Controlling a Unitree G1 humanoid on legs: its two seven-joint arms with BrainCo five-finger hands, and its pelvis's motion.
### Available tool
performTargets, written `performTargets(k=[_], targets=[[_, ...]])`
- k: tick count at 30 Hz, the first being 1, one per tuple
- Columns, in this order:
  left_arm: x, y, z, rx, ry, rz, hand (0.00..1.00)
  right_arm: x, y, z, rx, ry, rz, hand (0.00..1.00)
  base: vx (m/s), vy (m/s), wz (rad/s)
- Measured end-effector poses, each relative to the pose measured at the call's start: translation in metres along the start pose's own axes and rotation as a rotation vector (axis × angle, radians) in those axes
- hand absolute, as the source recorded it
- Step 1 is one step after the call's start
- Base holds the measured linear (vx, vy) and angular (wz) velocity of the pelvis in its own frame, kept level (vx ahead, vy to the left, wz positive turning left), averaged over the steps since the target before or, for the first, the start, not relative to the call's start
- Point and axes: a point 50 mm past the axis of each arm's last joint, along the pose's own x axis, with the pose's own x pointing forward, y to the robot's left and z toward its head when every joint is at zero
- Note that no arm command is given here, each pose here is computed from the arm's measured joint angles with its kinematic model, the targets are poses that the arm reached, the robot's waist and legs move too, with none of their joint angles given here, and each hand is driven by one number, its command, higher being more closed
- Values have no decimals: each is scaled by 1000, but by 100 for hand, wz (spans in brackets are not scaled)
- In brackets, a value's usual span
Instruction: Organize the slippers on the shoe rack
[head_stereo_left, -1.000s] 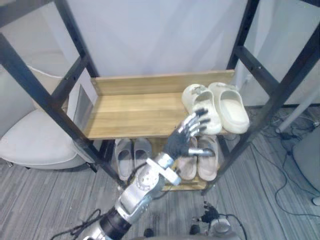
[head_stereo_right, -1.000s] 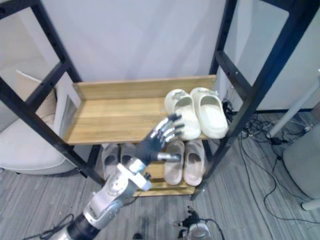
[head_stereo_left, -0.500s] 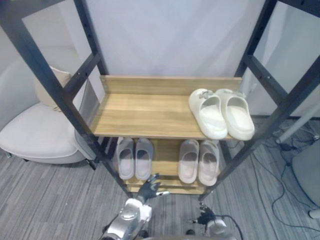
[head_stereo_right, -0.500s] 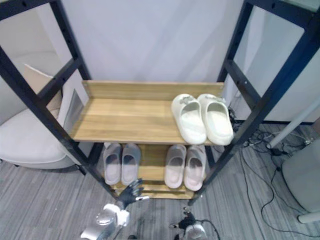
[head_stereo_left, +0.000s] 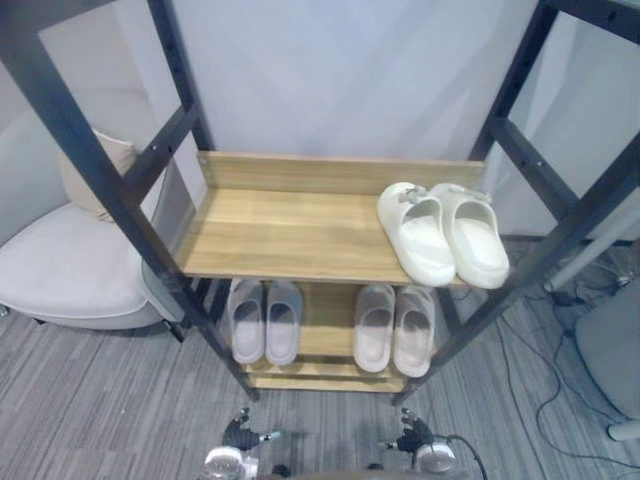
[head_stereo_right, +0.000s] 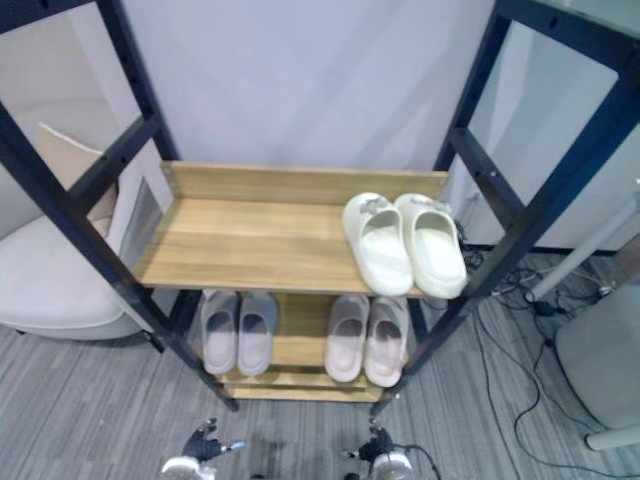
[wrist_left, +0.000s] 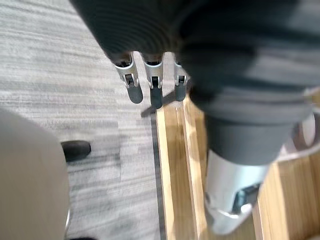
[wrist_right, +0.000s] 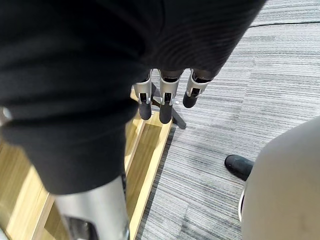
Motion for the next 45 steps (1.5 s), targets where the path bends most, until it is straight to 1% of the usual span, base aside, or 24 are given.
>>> performTargets(k=[3,5,9,13,16,21,25,27,31,32,34,36,38,41,43,45], targets=[[0,1,-1,-3,2,4,0,1,0,3,-35,-12,5,0,9,13,-14],[0,2,0,-31,1,15,0,3,-2,7,-42,-17,3,0,2,45,4],[2,4,4,-30,-11,20,0,4,-2,20,-50,-62,9,0,22,14,48],[3,9,9,-24,-28,32,0,0,6,21,-63,-94,49,0,84,-114,134],[5,9,19,-29,-58,47,0,3,-1,26,-67,-100,32,0,47,-217,123],[7,-2,35,-56,-104,27,0,7,-5,45,-72,-148,21,0,-79,-224,120],[9,-3,48,-56,-140,36,0,10,-8,69,-63,-209,-15,0,-169,-115,138],[10,-4,52,-44,-148,34,0,12,-17,77,-39,-228,-48,0,-196,-48,100],[10,-8,51,-41,-141,22,0,10,-16,65,-35,-198,-48,0,-163,67,95],[10,-13,47,-45,-123,10,0,9,-14,57,-32,-175,-43,0,-95,199,108],[10,-17,47,-37,-117,3,0,9,-14,53,-18,-160,-45,0,-73,231,116],[11,-11,44,-11,-105,15,0,8,-5,51,9,-150,-25,0,-57,245,87],[9,-7,34,-4,-79,27,0,8,-3,53,16,-154,-22,0,-21,205,55],[9,-6,29,-6,-62,29,0,8,-2,54,15,-156,-16,0,-10,205,58],[8,-5,25,-11,-48,34,0,6,3,43,18,-124,0,0,56,61,84],[8,-3,24,-15,-47,38,0,6,2,44,22,-126,1,0,135,21,58]])
